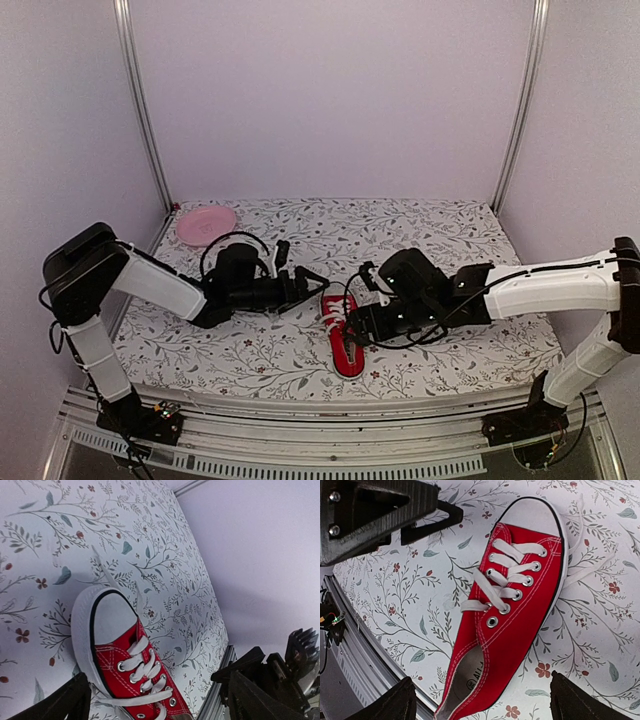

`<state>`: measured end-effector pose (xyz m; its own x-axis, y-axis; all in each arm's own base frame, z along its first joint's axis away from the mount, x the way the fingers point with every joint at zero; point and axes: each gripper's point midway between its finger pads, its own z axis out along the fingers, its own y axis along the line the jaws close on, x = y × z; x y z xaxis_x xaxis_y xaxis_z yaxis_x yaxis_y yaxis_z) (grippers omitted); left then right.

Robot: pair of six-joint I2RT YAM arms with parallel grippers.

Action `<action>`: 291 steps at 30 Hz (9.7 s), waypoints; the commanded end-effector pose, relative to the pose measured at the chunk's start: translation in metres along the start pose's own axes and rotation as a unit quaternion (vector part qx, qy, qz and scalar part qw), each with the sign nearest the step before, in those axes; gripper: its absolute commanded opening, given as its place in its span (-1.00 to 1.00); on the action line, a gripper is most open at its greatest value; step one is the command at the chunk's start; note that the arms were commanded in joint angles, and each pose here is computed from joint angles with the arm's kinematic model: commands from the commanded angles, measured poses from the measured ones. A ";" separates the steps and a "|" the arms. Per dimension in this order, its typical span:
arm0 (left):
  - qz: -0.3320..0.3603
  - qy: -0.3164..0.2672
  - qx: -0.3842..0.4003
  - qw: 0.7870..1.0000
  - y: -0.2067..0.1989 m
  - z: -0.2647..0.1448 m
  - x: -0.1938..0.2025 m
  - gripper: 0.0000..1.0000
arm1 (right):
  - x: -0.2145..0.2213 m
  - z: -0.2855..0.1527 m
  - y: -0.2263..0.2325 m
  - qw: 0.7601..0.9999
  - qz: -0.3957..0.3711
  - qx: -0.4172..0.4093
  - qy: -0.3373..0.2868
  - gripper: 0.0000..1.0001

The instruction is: Tie the shoes

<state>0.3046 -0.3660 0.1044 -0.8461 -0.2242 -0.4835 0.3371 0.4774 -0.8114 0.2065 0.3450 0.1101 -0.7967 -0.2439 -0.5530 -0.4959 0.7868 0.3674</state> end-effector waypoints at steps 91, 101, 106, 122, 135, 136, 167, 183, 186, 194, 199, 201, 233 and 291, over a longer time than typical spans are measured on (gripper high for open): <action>0.022 -0.208 -0.208 0.956 0.063 -0.196 -0.070 0.93 | -0.044 -0.010 -0.062 0.939 0.033 0.334 -0.071 -0.96; 0.034 -0.185 -0.200 0.961 0.059 -0.187 -0.068 0.93 | -0.006 0.010 0.010 0.995 0.017 0.098 0.014 0.14; 0.041 -0.185 -0.211 0.959 0.060 -0.189 -0.062 0.93 | -0.035 -0.010 0.023 0.998 -0.029 0.058 -0.003 0.50; -0.023 -0.197 -0.309 0.930 0.113 -0.218 -0.042 0.93 | -0.123 0.119 0.061 0.974 -0.219 -0.053 0.001 0.11; 0.024 -0.184 -0.321 0.929 0.104 -0.229 -0.049 0.92 | -0.098 0.201 0.091 0.943 -0.316 -0.099 0.020 0.02; 0.023 -0.183 -0.321 0.929 0.104 -0.229 -0.049 0.92 | -0.098 0.205 0.091 0.942 -0.322 -0.094 0.018 0.02; 0.016 -0.161 -0.209 0.964 0.075 -0.194 -0.035 0.71 | -0.253 0.081 0.030 0.943 -0.230 0.163 -0.178 -0.96; 0.007 -0.047 -0.204 0.978 0.039 -0.087 0.000 0.62 | -0.102 -0.085 -0.162 0.952 0.030 0.284 -0.112 -0.96; 0.047 -0.024 -0.267 0.962 0.056 -0.083 0.003 0.28 | -0.073 -0.087 -0.175 0.954 0.066 0.274 -0.101 -0.96; 0.124 0.077 -0.345 0.927 0.082 -0.069 0.027 -0.11 | -0.041 -0.073 -0.177 0.962 0.099 0.237 -0.089 -0.96; 0.142 0.096 -0.398 0.901 0.095 -0.068 0.037 -0.19 | -0.039 -0.063 -0.170 0.968 0.112 0.205 -0.091 -0.96; 0.148 0.096 -0.414 0.893 0.097 -0.069 0.039 -0.22 | -0.040 -0.061 -0.166 0.970 0.113 0.194 -0.092 -0.96; 0.174 -0.007 -0.388 0.905 0.047 -0.066 -0.015 -1.00 | -0.042 -0.083 -0.161 0.965 0.143 0.182 -0.120 -0.03; 0.344 0.009 -0.126 0.930 -0.095 -0.051 -0.089 -0.24 | -0.185 -0.021 0.047 0.912 -0.284 -0.188 -0.229 -0.96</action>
<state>0.2953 -0.3627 0.2382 -0.4946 0.3008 -0.8154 0.7675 0.5914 -0.2474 0.3247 0.4264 0.2151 -0.1787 -0.2924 -0.9394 -0.9554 0.2798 0.0947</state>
